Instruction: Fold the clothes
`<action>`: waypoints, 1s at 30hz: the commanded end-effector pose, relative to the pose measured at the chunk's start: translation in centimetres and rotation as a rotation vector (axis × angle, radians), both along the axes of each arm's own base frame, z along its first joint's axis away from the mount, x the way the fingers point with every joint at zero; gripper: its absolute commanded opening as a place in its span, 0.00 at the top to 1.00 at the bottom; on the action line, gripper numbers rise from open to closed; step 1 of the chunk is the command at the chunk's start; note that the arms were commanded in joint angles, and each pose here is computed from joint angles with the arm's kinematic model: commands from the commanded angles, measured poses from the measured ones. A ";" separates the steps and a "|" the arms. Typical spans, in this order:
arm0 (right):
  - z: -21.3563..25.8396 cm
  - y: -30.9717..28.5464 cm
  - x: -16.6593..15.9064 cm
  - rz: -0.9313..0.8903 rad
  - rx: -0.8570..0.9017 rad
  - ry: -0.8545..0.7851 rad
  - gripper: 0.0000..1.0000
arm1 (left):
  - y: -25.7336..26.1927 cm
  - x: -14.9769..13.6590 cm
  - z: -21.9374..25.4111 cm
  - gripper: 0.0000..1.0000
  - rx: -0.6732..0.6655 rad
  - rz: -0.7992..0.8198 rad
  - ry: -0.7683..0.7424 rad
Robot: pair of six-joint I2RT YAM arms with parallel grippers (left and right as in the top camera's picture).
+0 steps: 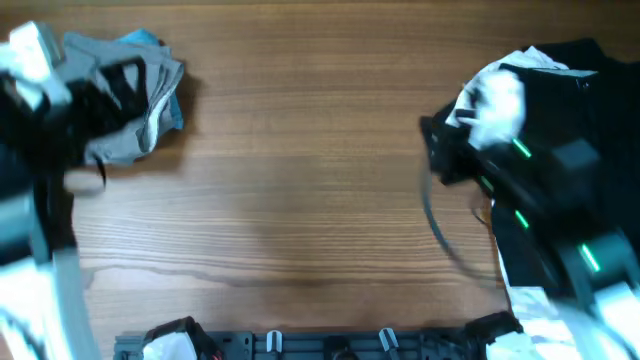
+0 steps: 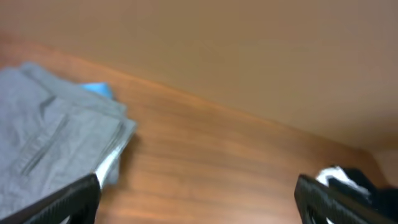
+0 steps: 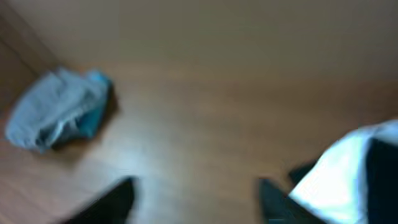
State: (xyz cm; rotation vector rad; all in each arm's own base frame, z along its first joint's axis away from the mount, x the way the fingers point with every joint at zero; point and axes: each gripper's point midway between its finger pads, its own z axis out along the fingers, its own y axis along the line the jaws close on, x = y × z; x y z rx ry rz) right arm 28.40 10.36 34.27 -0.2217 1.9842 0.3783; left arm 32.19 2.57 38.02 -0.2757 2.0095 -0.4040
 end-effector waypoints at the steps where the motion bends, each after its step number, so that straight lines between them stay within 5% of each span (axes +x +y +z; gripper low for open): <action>1: 4.0 -1.9 -3.3 -0.021 -0.051 -0.174 0.00 | -1.1 -4.6 1.0 0.00 0.045 0.008 -0.015; 4: 4.5 -2.7 -5.9 -0.022 -0.041 -0.198 0.00 | -2.3 -7.0 2.3 0.00 -0.026 0.018 -0.055; 13: -1.0 -3.2 -6.5 -0.012 -0.153 0.019 0.00 | -2.4 -7.2 2.5 0.00 -0.023 0.018 -0.063; 18: 1.3 -2.9 -5.7 0.024 -0.208 -0.226 0.00 | -2.4 -7.2 2.5 0.00 -0.023 0.018 -0.063; 25: -9.0 -3.0 -6.7 -0.024 -0.041 -0.368 0.00 | -2.4 -7.2 2.5 0.00 -0.023 0.018 -0.063; 30: -12.0 -2.9 -6.7 -0.024 -0.016 -0.437 0.00 | -2.4 -7.2 2.5 0.00 -0.023 0.018 -0.063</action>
